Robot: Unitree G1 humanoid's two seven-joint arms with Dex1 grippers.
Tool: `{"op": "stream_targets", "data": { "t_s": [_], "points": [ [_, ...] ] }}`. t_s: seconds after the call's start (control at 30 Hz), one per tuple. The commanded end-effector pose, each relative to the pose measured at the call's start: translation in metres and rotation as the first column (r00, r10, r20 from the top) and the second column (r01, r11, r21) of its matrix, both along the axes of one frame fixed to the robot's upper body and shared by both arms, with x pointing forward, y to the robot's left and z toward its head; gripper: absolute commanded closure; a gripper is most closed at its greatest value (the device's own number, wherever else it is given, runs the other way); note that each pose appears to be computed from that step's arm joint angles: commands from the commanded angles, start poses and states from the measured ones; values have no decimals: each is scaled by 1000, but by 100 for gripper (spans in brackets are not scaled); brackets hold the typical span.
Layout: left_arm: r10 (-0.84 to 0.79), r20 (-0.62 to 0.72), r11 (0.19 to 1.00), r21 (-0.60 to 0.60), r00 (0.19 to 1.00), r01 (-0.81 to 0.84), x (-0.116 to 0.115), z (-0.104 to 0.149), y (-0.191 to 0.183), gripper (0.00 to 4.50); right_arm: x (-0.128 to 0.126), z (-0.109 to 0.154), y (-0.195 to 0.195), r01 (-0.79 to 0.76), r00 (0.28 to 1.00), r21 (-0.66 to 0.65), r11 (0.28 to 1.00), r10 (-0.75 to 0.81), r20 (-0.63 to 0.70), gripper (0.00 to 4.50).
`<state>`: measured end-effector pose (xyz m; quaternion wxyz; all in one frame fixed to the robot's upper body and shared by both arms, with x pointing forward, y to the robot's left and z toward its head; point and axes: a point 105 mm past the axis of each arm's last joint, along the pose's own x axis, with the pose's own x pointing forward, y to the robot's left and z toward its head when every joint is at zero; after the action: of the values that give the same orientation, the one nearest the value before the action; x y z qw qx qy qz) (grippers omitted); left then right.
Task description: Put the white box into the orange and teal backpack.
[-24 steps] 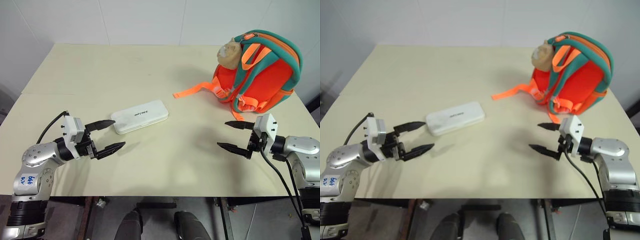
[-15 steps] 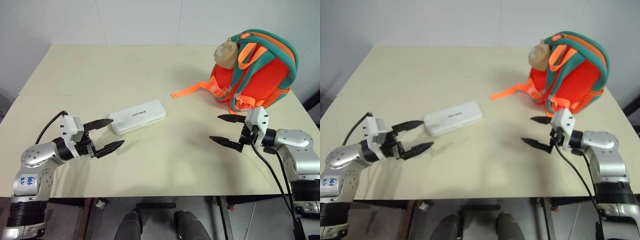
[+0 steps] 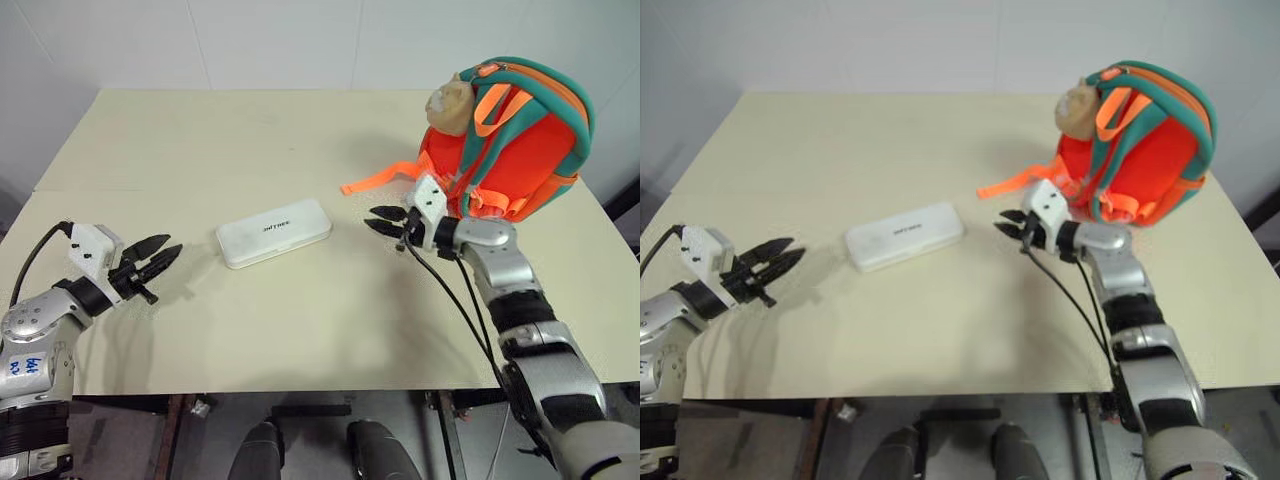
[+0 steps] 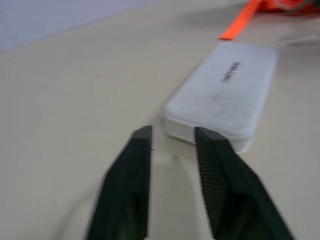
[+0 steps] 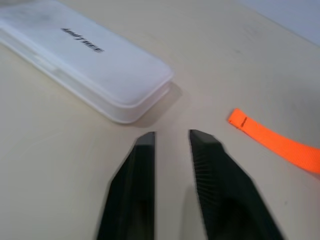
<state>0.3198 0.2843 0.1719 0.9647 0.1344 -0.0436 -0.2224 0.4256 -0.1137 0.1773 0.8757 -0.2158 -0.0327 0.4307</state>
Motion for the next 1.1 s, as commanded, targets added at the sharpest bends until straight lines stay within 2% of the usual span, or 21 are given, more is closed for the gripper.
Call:
{"op": "stream_targets", "data": {
  "t_s": [0.03,0.4,0.87,1.1],
  "points": [
    [93,3,996,-10,996,-93,8,-5,1,440,17,6,2,72,997,-16,997,-72,25,450],
    [219,-81,974,-50,972,-223,26,-33,-18,446,32,-4,46,128,992,-79,989,-128,5,450],
    [222,-77,969,-95,972,-228,33,-40,-38,446,15,-15,120,-5,1000,-57,998,3,-31,450],
    [185,-93,975,-106,978,-195,24,-43,-39,446,6,-24,123,-76,996,-55,996,73,-60,450]
  ]
}}
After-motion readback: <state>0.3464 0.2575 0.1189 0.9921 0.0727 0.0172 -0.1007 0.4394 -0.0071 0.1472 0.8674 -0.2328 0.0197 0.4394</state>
